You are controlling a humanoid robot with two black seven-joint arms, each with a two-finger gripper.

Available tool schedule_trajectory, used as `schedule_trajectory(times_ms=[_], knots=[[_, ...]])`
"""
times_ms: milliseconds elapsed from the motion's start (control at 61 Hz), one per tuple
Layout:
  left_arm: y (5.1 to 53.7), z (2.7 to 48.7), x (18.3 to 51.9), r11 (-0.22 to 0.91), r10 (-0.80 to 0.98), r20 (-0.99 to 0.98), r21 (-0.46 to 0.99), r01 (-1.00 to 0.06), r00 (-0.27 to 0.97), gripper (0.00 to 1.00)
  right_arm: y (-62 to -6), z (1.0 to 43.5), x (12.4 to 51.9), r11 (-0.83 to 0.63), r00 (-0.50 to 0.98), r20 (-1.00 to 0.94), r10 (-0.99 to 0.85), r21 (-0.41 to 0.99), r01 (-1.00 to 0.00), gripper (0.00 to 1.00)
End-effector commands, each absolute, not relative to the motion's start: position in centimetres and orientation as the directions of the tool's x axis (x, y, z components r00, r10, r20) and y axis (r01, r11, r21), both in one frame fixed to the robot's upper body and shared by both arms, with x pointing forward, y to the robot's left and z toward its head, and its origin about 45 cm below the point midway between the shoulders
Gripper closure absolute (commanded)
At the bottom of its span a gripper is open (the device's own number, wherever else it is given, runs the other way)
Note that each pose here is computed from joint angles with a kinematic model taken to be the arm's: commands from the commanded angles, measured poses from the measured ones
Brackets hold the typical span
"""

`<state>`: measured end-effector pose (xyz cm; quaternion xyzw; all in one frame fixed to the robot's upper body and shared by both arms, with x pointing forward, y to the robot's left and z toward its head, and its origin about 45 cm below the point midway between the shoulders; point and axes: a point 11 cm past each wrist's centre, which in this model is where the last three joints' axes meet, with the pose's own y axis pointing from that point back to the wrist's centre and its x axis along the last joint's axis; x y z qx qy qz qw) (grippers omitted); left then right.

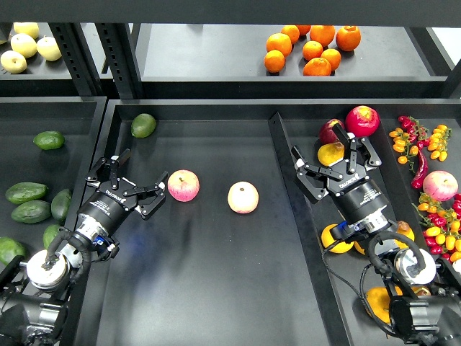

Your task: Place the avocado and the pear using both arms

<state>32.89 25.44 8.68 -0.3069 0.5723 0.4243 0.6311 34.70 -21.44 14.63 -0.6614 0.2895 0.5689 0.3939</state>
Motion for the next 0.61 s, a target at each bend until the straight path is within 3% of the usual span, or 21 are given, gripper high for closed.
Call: schedule_trajectory(times_ms=[0,590], knots=[[25.48,8.71,32.88,0.449,0.183,-0.983,0.097,-0.888,-0.014,0.01,-21.38,14.84,34.71,-0.523,0.191,-0.979,0.069,-0.199,-0.829,0.0],[25.55,8.73,32.91,0.442,0.169,-0.985,0.091,-0.893,-0.017,0.01,-21.2,15.26,34.79,-0.526,0.203,-0.976,0.073,-0.211,-0.824,0.0]])
